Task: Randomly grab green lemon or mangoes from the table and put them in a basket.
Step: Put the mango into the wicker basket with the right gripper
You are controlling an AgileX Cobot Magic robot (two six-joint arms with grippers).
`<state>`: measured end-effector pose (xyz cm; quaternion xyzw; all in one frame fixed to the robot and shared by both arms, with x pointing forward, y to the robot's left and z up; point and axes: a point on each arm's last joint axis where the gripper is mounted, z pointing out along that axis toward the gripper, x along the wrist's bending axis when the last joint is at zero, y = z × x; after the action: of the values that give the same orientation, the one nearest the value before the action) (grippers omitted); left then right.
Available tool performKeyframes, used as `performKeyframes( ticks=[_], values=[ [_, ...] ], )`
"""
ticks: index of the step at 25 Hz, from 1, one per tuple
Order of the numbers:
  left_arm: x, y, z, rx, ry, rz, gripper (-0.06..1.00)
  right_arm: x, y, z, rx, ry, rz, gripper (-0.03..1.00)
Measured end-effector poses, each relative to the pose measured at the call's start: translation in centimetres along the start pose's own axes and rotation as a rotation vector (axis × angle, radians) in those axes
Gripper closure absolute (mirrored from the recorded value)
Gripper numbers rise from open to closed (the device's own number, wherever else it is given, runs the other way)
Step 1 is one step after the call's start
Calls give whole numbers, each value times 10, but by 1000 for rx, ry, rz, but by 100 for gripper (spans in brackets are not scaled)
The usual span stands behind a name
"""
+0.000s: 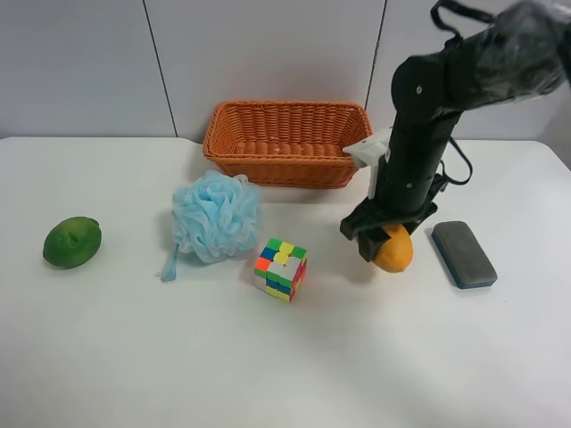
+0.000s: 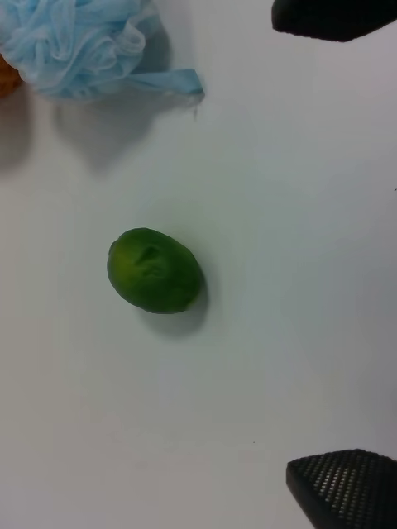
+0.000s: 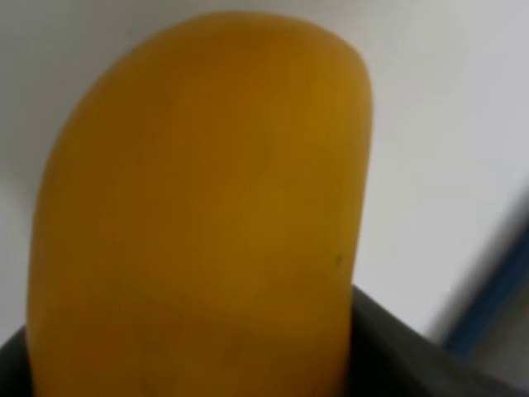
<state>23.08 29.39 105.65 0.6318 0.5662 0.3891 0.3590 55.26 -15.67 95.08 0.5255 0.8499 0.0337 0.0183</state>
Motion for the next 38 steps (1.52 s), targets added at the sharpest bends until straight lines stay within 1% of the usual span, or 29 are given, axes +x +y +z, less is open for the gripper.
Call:
performKeyframes(
  ticks=[6, 10, 15, 19, 22, 25, 29, 35, 38],
  values=[
    [0, 0, 0, 0, 0, 0, -5, 1, -5, -62, -57, -2, 0, 34],
    [0, 0, 0, 0, 0, 0, -5, 1, 3, -101, -100, -4, 6, 34],
    [0, 0, 0, 0, 0, 0, -5, -1, 34, -138, -227, -7, 32, 34],
    [0, 0, 0, 0, 0, 0, -5, -4, 66, -141, -284, -14, 43, 34],
    [0, 0, 0, 0, 0, 0, -5, -5, 91, -130, -297, -14, 43, 34],
    [0, 0, 0, 0, 0, 0, -5, -7, 114, -109, -291, -21, 41, 34],
    [0, 0, 0, 0, 0, 0, -5, -9, 142, -77, -351, -30, 38, 34],
    [0, 0, 0, 0, 0, 0, -5, -10, 168, -23, -418, -31, 35, 34],
    [0, 0, 0, 0, 0, 0, -5, -11, 176, -7, -460, -33, 33, 34]
  ],
)
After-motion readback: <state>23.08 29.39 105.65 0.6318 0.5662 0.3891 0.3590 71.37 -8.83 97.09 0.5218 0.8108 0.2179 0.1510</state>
